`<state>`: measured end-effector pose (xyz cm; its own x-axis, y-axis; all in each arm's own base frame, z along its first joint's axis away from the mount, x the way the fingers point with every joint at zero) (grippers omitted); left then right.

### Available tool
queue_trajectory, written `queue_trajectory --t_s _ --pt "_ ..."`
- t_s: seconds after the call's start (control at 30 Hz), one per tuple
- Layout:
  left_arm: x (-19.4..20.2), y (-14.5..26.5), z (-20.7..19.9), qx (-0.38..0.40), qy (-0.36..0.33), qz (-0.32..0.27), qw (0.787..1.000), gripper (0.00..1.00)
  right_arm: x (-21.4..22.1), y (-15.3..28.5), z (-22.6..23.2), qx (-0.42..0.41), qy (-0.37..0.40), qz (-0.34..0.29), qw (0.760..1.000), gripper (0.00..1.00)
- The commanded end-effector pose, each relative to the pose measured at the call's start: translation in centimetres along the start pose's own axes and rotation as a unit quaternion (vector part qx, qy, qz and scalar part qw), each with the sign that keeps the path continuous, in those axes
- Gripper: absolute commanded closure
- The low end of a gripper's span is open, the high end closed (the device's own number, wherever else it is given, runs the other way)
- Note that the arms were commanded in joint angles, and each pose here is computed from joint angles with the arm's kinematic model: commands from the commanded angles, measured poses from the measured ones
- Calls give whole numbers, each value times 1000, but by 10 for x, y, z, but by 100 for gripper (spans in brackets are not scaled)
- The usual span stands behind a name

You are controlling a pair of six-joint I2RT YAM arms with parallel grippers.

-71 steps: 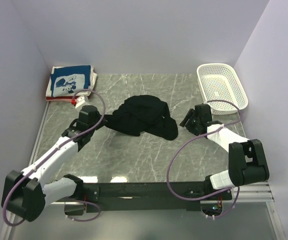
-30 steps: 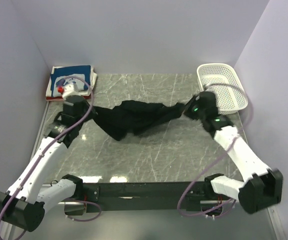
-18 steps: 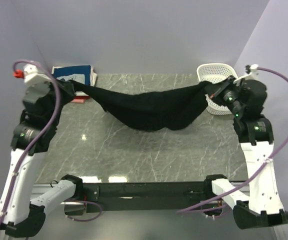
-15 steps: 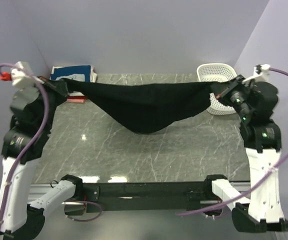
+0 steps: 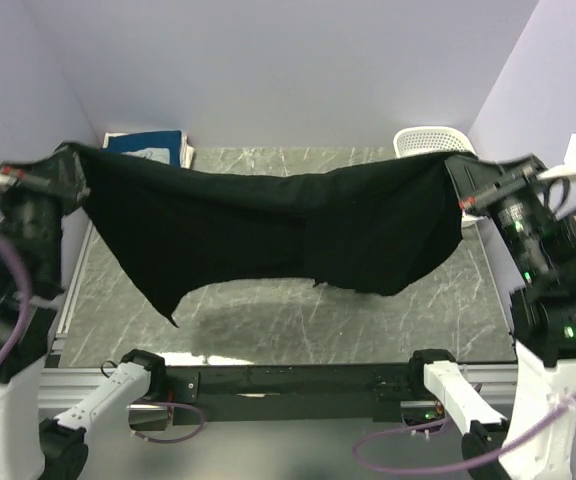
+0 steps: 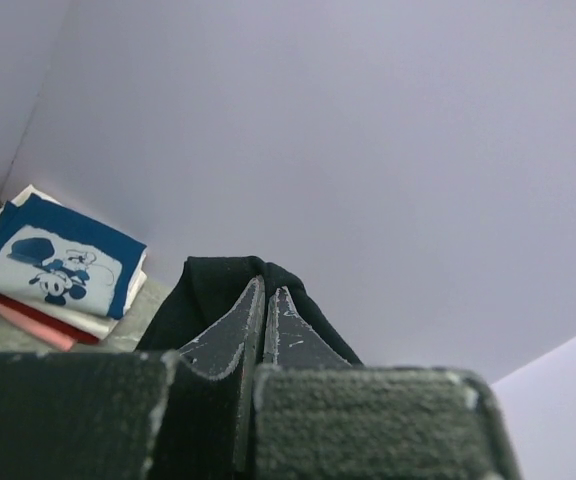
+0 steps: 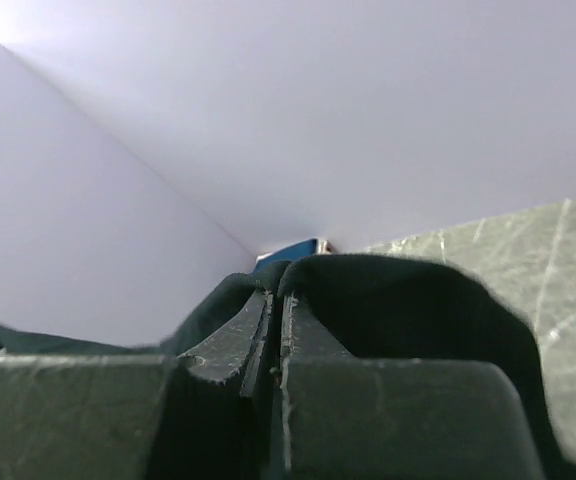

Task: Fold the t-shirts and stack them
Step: Flatten the tshirt out

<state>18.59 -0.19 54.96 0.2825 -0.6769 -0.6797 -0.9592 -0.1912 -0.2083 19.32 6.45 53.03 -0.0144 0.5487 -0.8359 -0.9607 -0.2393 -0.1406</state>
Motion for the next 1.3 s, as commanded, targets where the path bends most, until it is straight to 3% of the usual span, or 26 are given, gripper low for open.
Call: queue_trajectory --t_s 0.0,0.17,0.2,0.27,0.3,0.33,0.47,0.63,0.67,0.73,0.77,0.83,0.87,0.9,0.93,0.97,1.0,1.07,1.13,1.17,1.2,1.27 --pt "36 -58 -6 -7 -29 10 1000 100 -6 -58 -7 -28 -12 -14 999 100" --pt "88 -138 -16 16 -58 40 997 99 10 -136 -37 -22 -36 0 999 100" --pt "75 -154 -21 25 -53 23 998 100 -2 -145 -29 -41 -32 -14 999 100" --pt "104 -196 -17 45 -57 66 995 100 2 -176 -40 -36 -36 -4 999 100" --pt "83 -208 -26 58 -54 41 996 100 -19 -179 -27 -57 -28 -29 998 100" --pt "100 -232 -16 52 -59 57 995 100 -27 -186 -25 -57 -24 -39 997 100" --pt "72 -261 -32 88 -65 42 993 100 -54 -214 -16 -66 -10 -53 996 100" --pt "30 -247 -40 114 -62 6 992 100 -77 -188 -8 -62 1 -81 995 100" --pt "42 -248 -26 99 -62 20 993 99 -73 -184 -11 -57 -1 -80 995 100" --pt "39 -231 -23 96 -62 20 993 100 -51 -174 -25 -41 -7 -59 997 100" --pt "64 -232 2 69 -62 49 995 100 -39 -171 -31 -33 -11 -44 998 100" --pt "74 -213 12 63 -51 64 995 100 -2 -160 -52 -8 -21 -5 1000 100" --pt "108 -210 44 33 -48 101 993 100 12 -155 -61 2 -24 11 1000 100" --pt "111 -196 49 28 -43 106 993 100 50 -153 -88 32 -33 51 998 100" --pt "126 -189 62 17 -32 124 992 100 60 -139 -92 42 -34 59 997 100" --pt "162 -179 99 -20 -28 161 986 99 77 -133 -103 56 -38 75 995 100" --pt "169 -166 109 -33 -23 169 985 100 119 -126 -130 83 -48 117 989 100" --pt "213 -144 163 -103 -10 209 973 99 152 -115 -151 107 -55 144 982 100" --pt "237 -126 186 -134 15 231 964 98 202 -105 -190 156 -56 203 965 89" --pt "267 -106 213 -160 24 267 950 97 216 -102 -202 173 -56 220 958 80" --pt "277 -99 224 -173 32 273 946 84 240 -92 -223 196 -57 245 948 58" --pt "310 -71 257 -217 54 306 925 66 274 -78 -247 226 -69 285 929 44"
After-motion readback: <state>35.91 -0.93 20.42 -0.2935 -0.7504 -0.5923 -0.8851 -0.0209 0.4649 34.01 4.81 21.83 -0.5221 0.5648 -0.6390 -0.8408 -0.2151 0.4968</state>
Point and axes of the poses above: each gripper's point midway between its finger pads, its own y axis back along the fingers, its own z axis along the line the jaws close on, x = y × z, the point moved 2 cm from there along y, back along the fingers, and after that the axes turned 7 degrees about y, right-handed, at the moved point
